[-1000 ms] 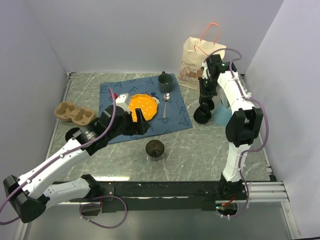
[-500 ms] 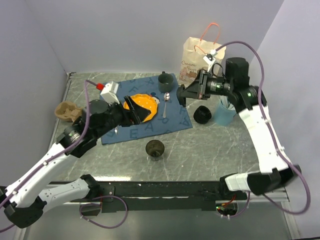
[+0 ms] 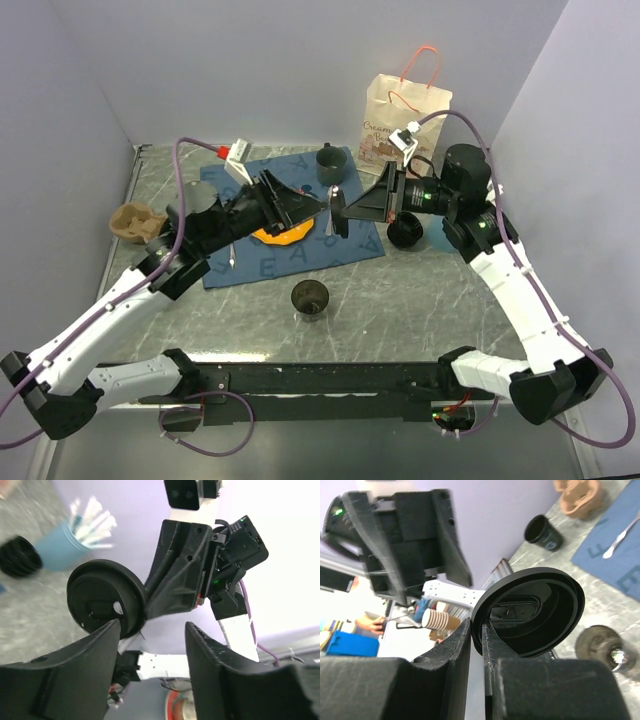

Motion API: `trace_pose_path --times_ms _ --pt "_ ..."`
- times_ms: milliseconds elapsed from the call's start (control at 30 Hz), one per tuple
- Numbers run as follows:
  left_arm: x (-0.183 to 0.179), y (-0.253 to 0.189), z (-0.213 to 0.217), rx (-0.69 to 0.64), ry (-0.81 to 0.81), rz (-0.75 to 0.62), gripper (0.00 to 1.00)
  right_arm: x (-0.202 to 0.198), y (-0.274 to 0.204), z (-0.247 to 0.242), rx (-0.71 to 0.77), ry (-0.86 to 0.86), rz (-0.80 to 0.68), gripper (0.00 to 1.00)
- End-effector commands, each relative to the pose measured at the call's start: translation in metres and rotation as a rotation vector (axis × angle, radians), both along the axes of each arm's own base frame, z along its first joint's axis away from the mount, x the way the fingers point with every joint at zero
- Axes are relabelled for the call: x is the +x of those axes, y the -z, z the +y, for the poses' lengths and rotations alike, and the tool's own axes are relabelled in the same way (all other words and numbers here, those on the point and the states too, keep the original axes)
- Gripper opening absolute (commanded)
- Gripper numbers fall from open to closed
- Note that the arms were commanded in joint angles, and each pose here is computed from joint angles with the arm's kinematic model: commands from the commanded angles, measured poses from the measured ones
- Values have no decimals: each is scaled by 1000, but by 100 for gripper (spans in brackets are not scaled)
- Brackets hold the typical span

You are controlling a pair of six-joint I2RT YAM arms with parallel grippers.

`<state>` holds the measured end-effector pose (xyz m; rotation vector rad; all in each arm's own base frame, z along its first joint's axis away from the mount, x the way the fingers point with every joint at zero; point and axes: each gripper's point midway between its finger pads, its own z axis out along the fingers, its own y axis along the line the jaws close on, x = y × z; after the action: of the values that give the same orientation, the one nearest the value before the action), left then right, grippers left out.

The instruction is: Pack the takeout coffee

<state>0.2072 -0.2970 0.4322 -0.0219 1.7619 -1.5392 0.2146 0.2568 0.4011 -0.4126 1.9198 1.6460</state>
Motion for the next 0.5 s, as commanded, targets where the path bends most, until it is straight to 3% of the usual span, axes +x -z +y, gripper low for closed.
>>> trace_pose_path --times_ms 0,467 --pt "-14 -11 -12 -110 100 34 58 -28 -34 -3 89 -56 -120 18" --pt "-17 -1 -26 -151 110 72 52 -38 -30 0 79 -95 -103 18"
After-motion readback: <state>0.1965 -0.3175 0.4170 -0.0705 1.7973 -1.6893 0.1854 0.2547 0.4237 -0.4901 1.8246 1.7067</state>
